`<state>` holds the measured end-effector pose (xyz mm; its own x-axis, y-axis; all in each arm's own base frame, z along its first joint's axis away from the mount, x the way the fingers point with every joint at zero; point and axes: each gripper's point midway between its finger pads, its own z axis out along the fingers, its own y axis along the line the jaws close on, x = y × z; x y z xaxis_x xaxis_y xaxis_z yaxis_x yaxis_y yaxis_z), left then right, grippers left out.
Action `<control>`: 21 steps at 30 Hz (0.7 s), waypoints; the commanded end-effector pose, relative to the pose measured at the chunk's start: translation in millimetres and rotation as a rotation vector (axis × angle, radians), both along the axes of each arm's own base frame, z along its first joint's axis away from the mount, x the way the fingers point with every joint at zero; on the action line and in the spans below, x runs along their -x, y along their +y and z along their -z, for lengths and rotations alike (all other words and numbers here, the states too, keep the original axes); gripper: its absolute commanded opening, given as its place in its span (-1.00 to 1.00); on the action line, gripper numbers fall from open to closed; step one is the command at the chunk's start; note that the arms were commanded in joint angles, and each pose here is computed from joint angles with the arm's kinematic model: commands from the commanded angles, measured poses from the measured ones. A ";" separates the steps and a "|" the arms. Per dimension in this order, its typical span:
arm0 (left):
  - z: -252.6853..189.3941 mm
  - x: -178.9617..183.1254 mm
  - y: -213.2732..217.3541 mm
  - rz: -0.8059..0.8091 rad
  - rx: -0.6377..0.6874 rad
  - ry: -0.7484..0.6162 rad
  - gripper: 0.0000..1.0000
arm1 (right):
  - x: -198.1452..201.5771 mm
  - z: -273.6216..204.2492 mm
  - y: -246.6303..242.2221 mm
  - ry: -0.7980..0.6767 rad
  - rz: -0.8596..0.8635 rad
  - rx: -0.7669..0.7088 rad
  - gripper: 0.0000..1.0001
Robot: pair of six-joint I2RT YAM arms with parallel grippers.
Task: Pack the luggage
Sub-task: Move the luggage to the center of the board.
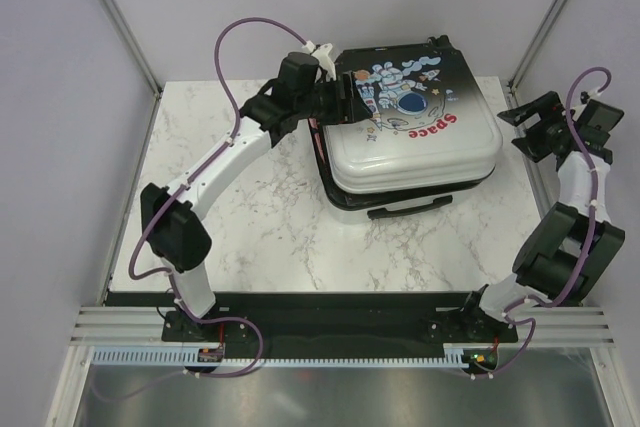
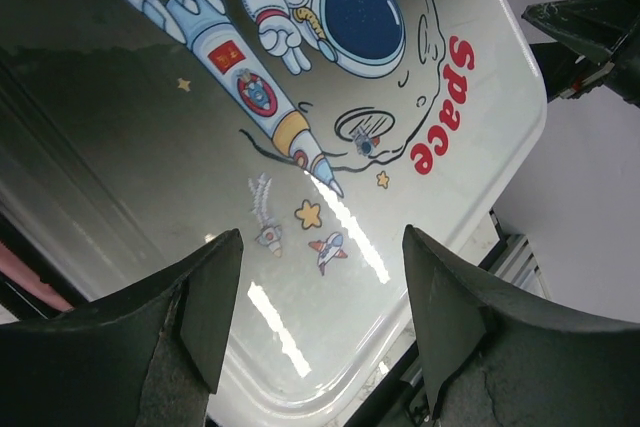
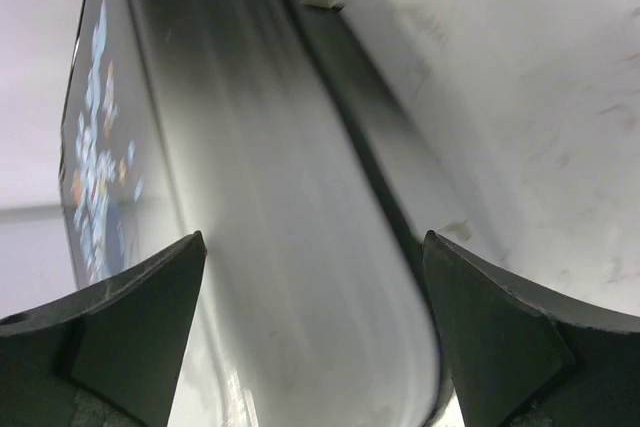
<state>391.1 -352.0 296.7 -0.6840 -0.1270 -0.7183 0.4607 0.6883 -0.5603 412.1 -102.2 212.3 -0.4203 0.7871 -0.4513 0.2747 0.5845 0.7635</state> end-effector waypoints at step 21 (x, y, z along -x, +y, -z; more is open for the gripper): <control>-13.7 -7.6 -29.0 0.057 0.022 -0.073 0.43 | -34.9 70.8 10.2 0.191 -0.035 0.246 0.91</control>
<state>395.1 -369.7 280.1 -0.7026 -0.0994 -0.7046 0.4644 0.6861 -0.5600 445.8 -106.6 153.9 -0.4745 0.7241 -0.5006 0.4140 0.6854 0.5990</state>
